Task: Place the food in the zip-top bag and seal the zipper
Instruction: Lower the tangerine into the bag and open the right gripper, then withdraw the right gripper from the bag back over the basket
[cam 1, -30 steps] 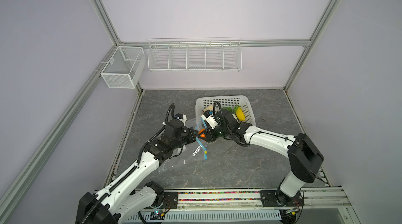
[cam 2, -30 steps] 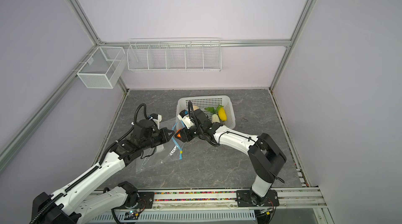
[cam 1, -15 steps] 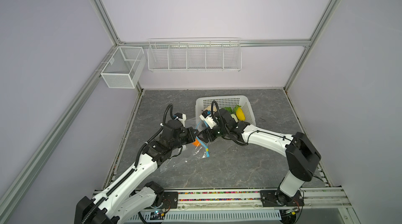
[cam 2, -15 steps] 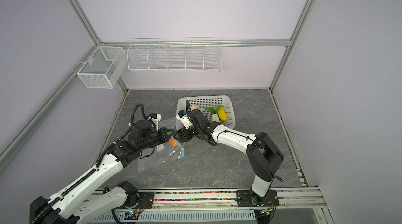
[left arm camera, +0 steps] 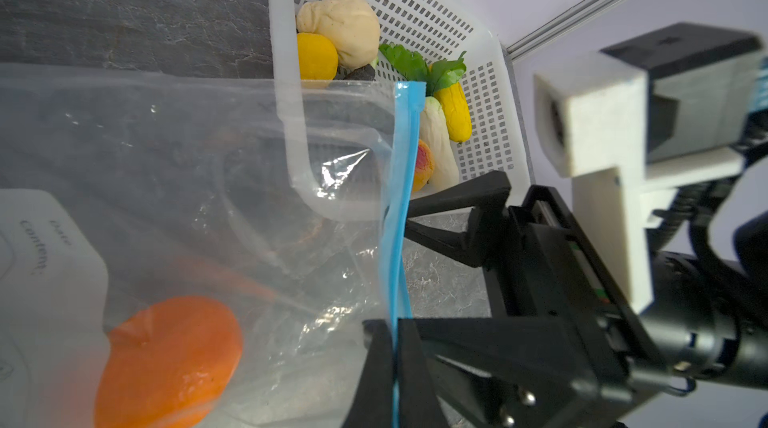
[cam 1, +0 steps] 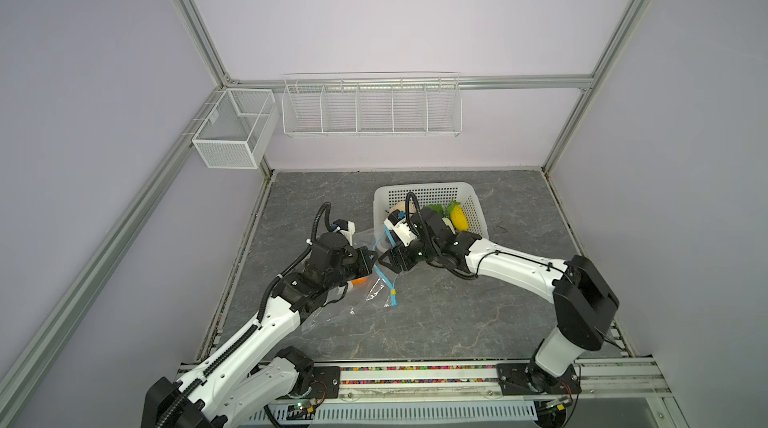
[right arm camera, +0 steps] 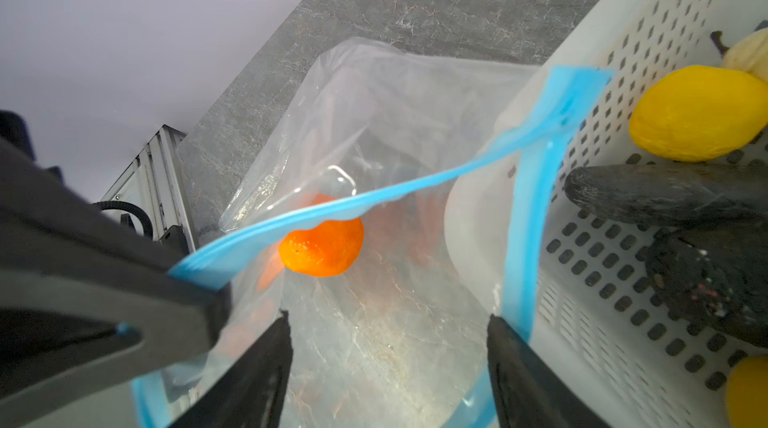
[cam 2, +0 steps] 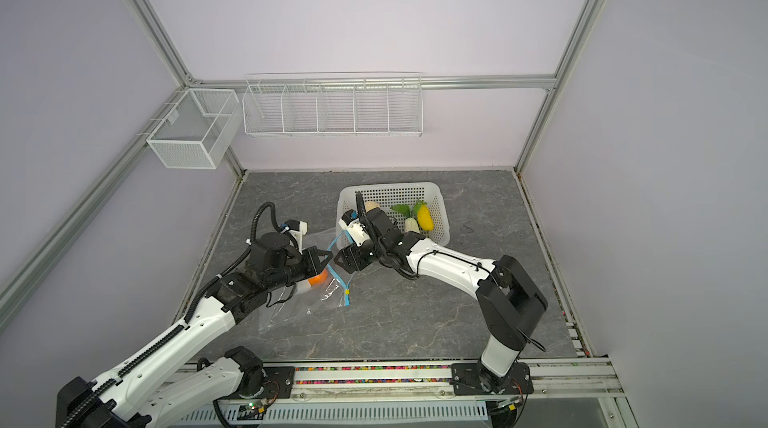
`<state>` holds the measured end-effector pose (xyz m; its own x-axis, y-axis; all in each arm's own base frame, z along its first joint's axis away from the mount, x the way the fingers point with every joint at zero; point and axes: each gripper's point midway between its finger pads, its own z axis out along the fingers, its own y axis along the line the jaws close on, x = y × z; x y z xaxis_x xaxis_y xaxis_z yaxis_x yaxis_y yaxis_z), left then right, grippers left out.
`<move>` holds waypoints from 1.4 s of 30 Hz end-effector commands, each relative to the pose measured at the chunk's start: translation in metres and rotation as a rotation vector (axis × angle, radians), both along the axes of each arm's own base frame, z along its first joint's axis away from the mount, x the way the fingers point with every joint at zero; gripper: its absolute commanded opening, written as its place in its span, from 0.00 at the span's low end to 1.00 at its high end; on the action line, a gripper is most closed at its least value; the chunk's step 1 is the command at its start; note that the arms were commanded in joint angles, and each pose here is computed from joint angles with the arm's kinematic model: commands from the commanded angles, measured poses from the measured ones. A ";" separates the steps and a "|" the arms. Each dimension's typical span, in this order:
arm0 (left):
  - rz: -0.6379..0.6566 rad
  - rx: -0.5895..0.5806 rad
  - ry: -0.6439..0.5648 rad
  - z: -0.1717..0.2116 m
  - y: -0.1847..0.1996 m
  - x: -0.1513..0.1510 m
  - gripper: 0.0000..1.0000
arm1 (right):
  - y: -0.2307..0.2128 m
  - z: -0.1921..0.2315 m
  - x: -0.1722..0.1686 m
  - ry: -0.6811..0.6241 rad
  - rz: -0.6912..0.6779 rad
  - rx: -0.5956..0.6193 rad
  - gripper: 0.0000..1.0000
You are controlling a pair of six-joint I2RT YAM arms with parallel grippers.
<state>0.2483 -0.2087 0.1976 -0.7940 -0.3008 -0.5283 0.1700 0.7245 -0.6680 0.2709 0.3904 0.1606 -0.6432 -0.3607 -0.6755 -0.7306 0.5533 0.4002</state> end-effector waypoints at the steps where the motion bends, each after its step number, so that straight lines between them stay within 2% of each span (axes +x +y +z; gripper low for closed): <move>1: 0.016 0.001 -0.012 0.003 0.004 0.001 0.00 | -0.012 0.021 -0.003 -0.050 -0.009 0.009 0.74; 6: 0.017 0.015 -0.009 0.002 0.005 0.001 0.00 | -0.034 0.028 0.000 -0.073 -0.079 -0.031 0.73; 11: 0.008 0.001 -0.026 0.017 0.004 0.001 0.00 | -0.055 0.013 0.002 -0.014 -0.182 -0.105 0.73; 14: 0.007 -0.005 -0.038 0.028 0.004 0.001 0.00 | -0.046 0.015 -0.004 0.062 -0.190 -0.044 0.74; 17: 0.007 -0.018 -0.054 0.038 0.003 0.001 0.00 | -0.036 0.014 -0.004 0.115 -0.199 0.015 0.70; 25: 0.020 -0.006 -0.086 0.055 0.009 0.002 0.00 | -0.028 0.002 0.003 0.268 -0.226 0.060 0.65; 29: 0.040 -0.010 -0.094 0.058 0.015 0.005 0.00 | -0.021 0.009 0.010 0.351 -0.228 0.160 0.56; 32: 0.041 -0.009 -0.091 0.057 0.014 0.008 0.00 | -0.012 0.015 0.009 0.368 -0.201 0.202 0.45; 42: 0.067 0.011 -0.089 0.063 0.022 0.008 0.00 | 0.000 0.027 0.005 0.360 -0.156 0.220 0.27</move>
